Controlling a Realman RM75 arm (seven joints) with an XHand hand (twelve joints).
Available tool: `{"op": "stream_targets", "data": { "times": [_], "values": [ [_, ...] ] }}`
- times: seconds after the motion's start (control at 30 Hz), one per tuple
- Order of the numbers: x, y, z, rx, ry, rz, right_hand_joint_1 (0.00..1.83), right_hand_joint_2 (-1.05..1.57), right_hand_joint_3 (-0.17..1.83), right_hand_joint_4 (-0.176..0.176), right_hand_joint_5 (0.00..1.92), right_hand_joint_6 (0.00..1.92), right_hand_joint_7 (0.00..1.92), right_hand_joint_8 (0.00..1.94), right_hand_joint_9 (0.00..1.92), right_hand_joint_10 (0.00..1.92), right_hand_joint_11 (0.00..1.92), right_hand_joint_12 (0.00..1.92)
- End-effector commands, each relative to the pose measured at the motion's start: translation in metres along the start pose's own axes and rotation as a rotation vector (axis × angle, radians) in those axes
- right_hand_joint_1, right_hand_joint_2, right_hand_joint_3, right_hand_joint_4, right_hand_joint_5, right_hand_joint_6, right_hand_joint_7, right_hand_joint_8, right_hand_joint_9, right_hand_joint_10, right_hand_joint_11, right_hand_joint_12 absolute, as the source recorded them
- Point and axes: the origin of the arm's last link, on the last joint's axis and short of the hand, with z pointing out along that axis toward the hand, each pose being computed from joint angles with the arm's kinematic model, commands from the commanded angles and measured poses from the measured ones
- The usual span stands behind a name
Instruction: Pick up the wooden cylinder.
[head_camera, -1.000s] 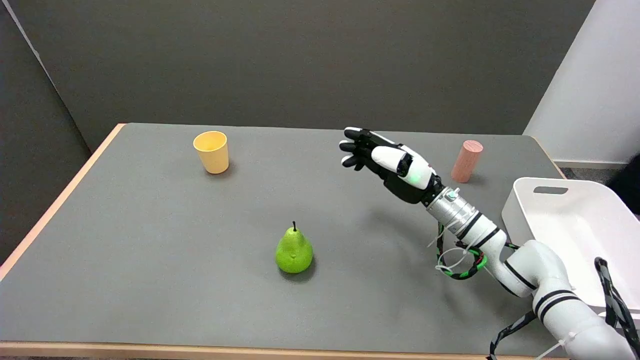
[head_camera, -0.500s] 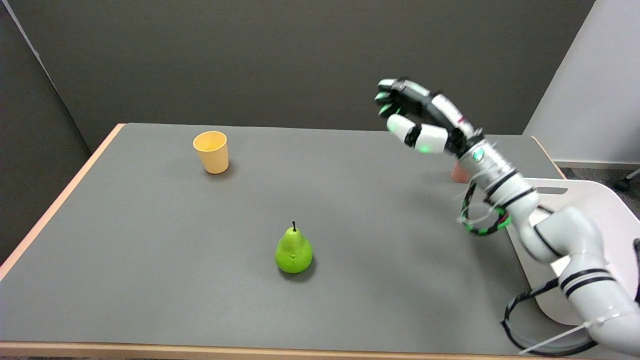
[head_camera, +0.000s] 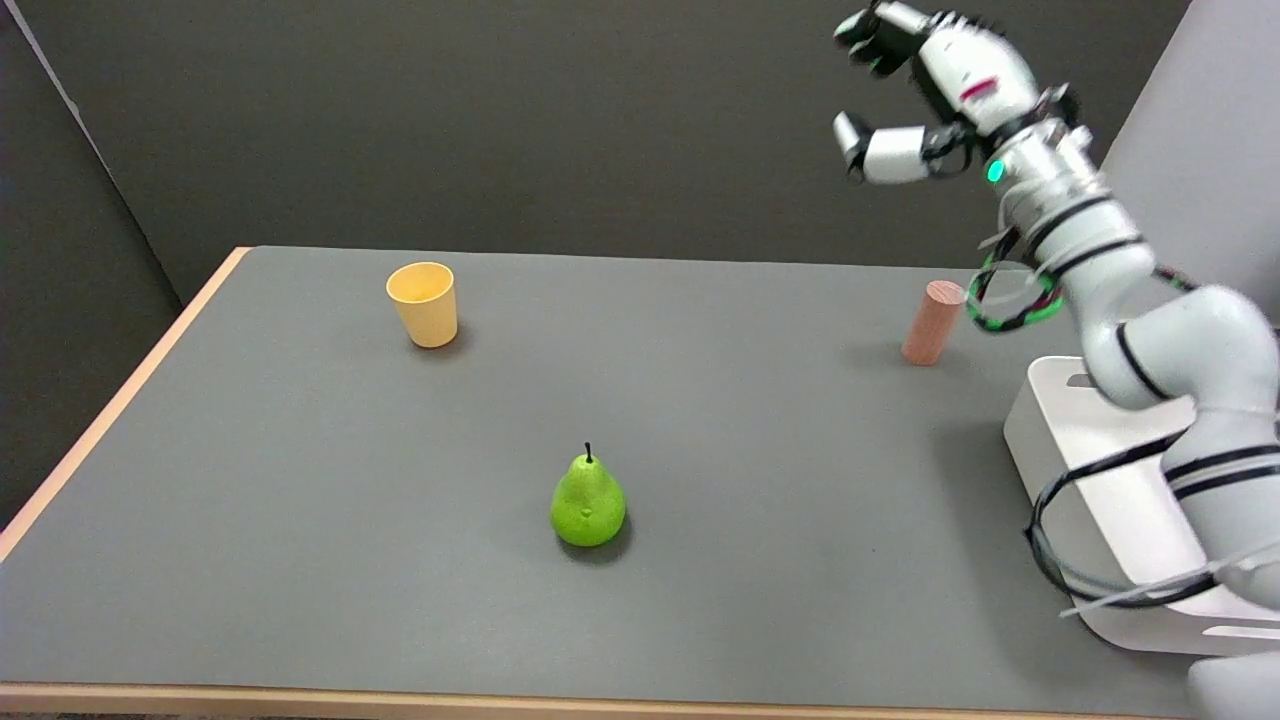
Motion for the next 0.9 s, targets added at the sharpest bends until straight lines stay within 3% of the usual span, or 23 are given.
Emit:
{"op": "stream_targets", "data": {
  "times": [0.03, 0.27, 0.47, 0.9],
  "values": [
    [0.107, 0.019, 0.017, -0.363, 0.036, -0.626, 0.78, 0.67, 0.93, 0.031, 0.32, 0.58, 0.48, 0.52, 0.42, 0.97, 0.29, 1.82],
    [0.073, 0.055, -0.017, -0.491, -0.123, -0.640, 0.71, 0.66, 0.92, 0.039, 0.31, 0.56, 0.47, 0.50, 0.41, 0.96, 0.33, 1.77],
    [0.052, 0.060, -0.035, -0.534, -0.200, -0.634, 0.68, 0.65, 0.92, 0.040, 0.31, 0.56, 0.47, 0.50, 0.41, 0.96, 0.36, 1.76],
    [-0.019, 0.025, -0.044, -0.405, -0.353, -0.550, 0.52, 0.62, 0.90, 0.059, 0.32, 0.59, 0.49, 0.52, 0.42, 0.97, 0.44, 1.71]
  ]
}}
